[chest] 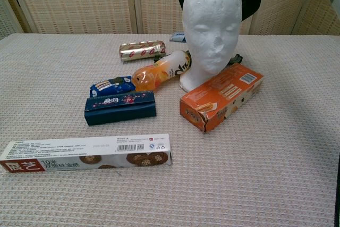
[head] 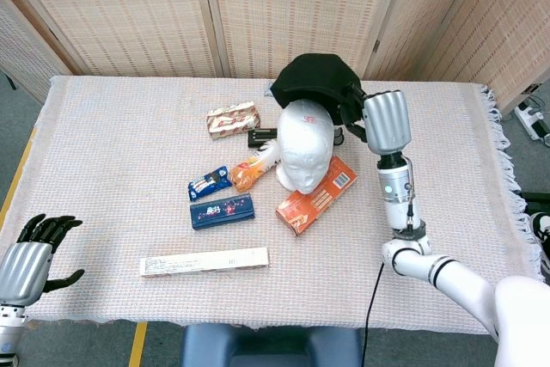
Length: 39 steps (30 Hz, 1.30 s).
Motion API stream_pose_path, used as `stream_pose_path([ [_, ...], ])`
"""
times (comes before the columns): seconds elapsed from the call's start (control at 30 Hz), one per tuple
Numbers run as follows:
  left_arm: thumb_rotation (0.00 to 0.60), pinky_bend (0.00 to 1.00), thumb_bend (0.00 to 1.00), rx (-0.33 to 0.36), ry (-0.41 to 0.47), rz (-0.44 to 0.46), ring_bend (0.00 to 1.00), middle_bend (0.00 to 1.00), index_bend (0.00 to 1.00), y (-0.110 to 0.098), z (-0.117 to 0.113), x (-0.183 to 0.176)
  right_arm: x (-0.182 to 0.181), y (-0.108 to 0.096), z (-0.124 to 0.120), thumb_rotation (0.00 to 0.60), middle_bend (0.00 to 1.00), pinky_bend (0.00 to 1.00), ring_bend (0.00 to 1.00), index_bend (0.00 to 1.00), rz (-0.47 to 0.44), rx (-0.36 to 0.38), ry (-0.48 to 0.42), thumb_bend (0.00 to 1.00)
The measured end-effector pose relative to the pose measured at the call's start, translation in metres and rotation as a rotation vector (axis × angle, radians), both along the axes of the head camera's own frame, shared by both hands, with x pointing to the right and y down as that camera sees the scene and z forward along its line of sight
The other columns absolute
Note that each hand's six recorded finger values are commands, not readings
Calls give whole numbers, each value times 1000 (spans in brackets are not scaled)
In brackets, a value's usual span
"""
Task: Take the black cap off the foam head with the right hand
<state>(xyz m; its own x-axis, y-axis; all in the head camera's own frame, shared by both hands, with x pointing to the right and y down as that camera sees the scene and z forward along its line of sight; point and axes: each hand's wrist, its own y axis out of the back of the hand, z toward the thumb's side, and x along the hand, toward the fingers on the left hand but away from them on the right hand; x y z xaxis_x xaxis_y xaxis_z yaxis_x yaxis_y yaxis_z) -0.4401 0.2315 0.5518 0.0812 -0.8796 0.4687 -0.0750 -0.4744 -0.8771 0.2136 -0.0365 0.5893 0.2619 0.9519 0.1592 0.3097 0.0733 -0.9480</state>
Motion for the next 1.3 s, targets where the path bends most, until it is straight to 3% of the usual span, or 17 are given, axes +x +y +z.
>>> stream_pose_path([
  [0.27, 600, 143, 80, 2, 5, 8, 213, 239, 267, -2, 0, 4, 54, -2, -7, 599, 1000, 1000, 1000, 787, 18, -5, 88, 1000],
  [0.57, 600, 142, 81, 5, 15, 19, 213, 239, 266, -1, -3, 10, 116, 34, 12, 600, 1000, 1000, 1000, 787, 19, -112, 184, 1000],
  [0.77, 600, 142, 81, 7, 13, 21, 212, 239, 266, 0, -6, 11, 131, 60, 37, 599, 1000, 1000, 1000, 786, 16, -196, 182, 1000],
  [1.07, 600, 142, 79, 0, 9, 16, 212, 239, 266, 4, -7, 9, 124, 98, 80, 598, 1000, 1000, 1000, 767, -9, -318, 162, 991],
  [1.13, 600, 142, 79, 1, 9, 14, 212, 238, 267, 3, -7, 8, 124, 104, 88, 599, 998, 1000, 986, 711, -13, -340, 169, 892],
  [1.17, 600, 142, 81, 2, 9, 14, 213, 238, 266, 3, -7, 8, 124, 106, 91, 589, 986, 1000, 962, 663, -14, -354, 175, 769],
  [1.23, 600, 142, 81, 2, 10, 15, 213, 239, 266, 3, -7, 8, 124, 110, 96, 532, 906, 1000, 860, 492, -16, -377, 184, 302],
  [1.3, 600, 142, 82, 1, 10, 15, 212, 239, 266, 4, -7, 8, 124, 113, 99, 460, 810, 1000, 782, 360, -17, -397, 190, 62],
])
